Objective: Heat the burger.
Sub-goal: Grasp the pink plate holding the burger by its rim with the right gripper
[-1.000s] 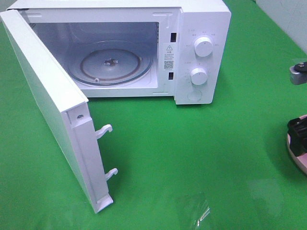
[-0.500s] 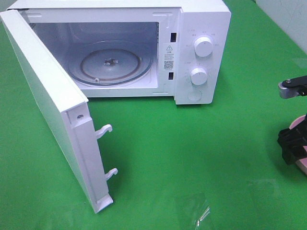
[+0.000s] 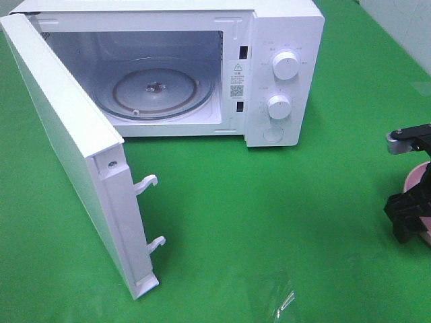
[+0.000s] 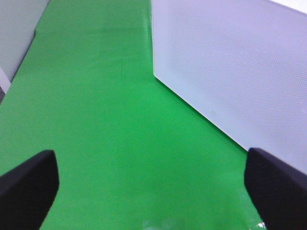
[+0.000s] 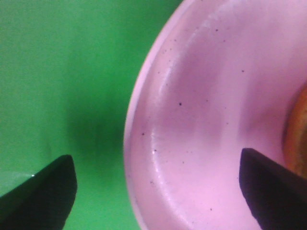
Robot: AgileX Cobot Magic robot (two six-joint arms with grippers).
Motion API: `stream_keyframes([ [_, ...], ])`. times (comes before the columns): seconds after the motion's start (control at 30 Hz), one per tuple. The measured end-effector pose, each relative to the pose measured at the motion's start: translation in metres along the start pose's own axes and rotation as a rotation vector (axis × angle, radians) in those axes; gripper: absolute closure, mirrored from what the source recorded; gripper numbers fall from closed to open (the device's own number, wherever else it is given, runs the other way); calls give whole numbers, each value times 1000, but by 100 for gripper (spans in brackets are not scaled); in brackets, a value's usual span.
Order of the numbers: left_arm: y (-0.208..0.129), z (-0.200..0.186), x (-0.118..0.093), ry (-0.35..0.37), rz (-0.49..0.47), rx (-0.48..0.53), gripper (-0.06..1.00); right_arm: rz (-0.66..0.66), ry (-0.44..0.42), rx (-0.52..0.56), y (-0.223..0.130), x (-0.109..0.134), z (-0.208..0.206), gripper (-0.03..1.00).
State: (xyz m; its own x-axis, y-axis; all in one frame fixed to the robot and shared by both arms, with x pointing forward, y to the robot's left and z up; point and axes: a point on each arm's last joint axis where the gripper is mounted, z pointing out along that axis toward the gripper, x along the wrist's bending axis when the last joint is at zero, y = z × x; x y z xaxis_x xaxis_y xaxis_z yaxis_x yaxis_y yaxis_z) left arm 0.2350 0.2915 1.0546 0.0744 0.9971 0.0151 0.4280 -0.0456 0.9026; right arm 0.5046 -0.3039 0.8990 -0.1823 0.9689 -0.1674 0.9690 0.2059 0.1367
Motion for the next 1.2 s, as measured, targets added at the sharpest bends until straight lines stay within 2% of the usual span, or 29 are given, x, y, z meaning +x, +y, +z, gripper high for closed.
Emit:
stream_keyframes([
  [0.17, 0, 0, 0, 0, 0, 0, -3, 5, 4, -7, 1, 0, 2, 10],
  [0.4, 0, 0, 0, 0, 0, 0, -3, 27, 17, -30, 3, 1, 2, 26],
  [0.5, 0, 0, 0, 0, 0, 0, -3, 28, 18, -33, 3, 1, 2, 26],
  [0.7, 0, 0, 0, 0, 0, 0, -3, 28, 18, -34, 3, 1, 2, 19],
  [1.0, 0, 0, 0, 0, 0, 0, -3, 27, 18, -42, 4, 1, 2, 20],
  [1.2, 0, 0, 0, 0, 0, 0, -3, 24, 26, 0, 3, 3, 13, 20],
])
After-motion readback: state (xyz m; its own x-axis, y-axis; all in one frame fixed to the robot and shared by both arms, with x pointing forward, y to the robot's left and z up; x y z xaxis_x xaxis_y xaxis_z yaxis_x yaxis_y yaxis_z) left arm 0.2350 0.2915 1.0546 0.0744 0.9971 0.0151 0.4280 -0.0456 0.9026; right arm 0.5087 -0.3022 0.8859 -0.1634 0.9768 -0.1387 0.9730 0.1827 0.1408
